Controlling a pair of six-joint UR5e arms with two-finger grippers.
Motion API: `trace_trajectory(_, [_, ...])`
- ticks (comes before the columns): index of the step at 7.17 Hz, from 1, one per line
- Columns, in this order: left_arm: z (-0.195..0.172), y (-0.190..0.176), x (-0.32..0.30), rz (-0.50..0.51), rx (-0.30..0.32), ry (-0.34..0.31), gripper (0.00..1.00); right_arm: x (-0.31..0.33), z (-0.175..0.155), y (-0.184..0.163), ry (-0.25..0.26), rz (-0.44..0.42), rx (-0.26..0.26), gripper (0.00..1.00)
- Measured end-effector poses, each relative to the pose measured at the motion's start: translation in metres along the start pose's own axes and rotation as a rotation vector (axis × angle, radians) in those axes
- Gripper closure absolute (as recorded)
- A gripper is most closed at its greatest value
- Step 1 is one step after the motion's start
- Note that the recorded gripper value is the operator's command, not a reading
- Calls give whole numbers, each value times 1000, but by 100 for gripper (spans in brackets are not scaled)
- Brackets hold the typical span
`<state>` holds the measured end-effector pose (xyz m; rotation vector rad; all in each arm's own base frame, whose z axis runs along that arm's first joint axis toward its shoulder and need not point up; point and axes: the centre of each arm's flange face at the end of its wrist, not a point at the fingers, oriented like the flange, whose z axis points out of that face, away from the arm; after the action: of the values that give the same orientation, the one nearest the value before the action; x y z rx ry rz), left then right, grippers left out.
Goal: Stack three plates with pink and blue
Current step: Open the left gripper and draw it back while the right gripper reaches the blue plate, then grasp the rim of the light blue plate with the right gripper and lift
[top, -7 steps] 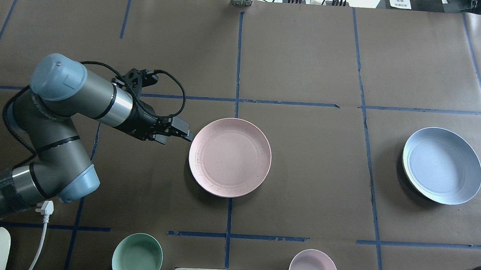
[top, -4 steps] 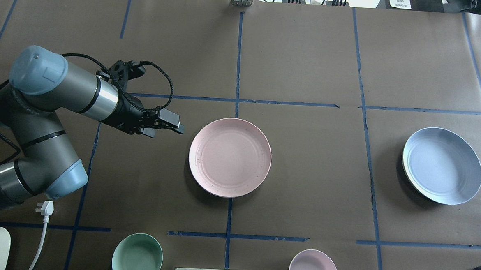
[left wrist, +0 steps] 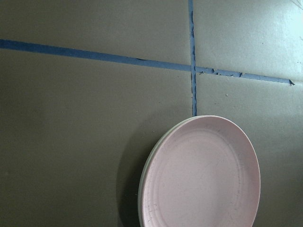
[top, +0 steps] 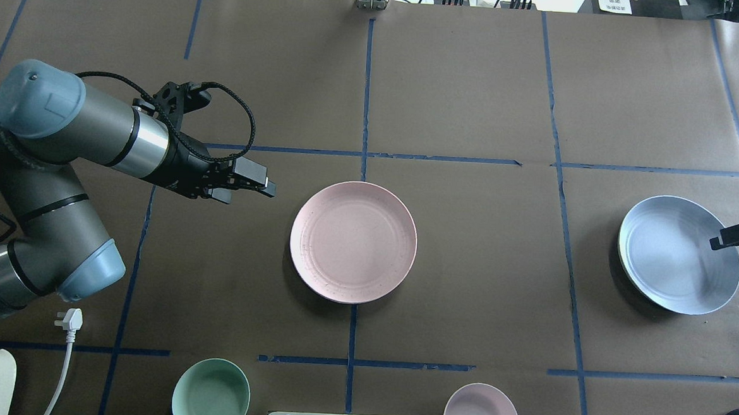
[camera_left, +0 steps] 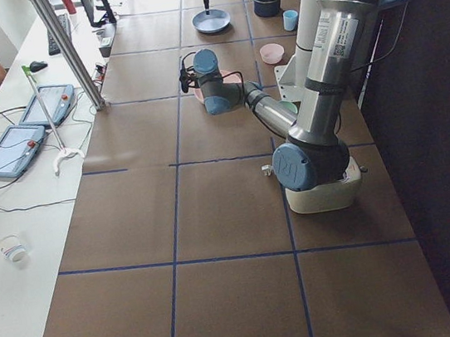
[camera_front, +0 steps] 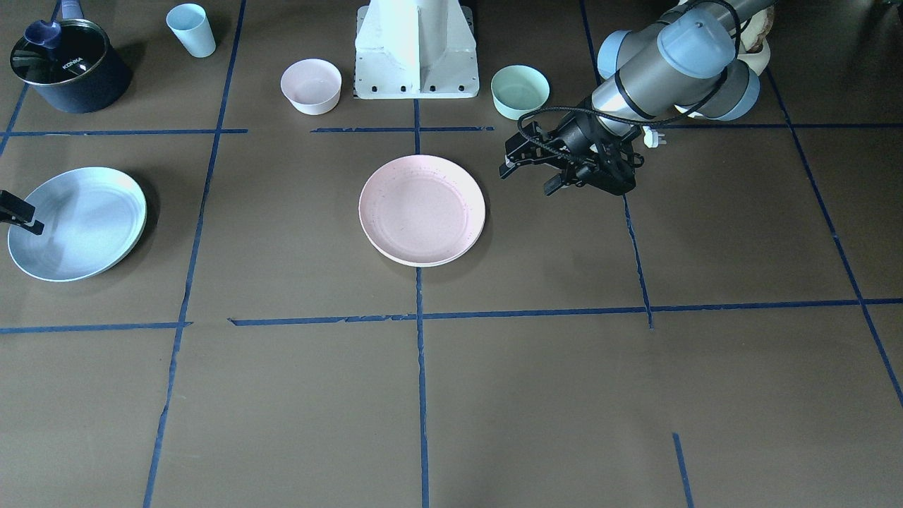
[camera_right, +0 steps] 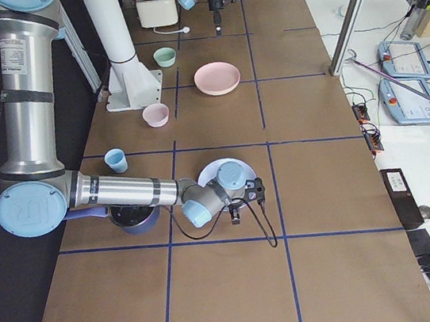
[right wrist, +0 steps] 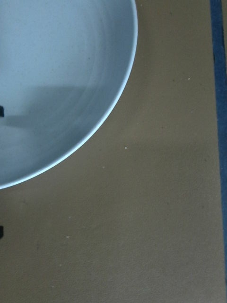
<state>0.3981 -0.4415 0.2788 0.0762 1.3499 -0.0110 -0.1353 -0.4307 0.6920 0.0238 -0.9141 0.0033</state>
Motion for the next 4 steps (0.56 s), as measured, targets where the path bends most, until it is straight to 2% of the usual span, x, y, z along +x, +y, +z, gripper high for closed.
trace_trajectory(3, [-4,0,3,5,4,7,0,-15,-7,-4,-32,-29,25,100])
trace_trajectory(4, [-7,0,5,8,8,12,0,-43,-18,-11,-65,-43,40,100])
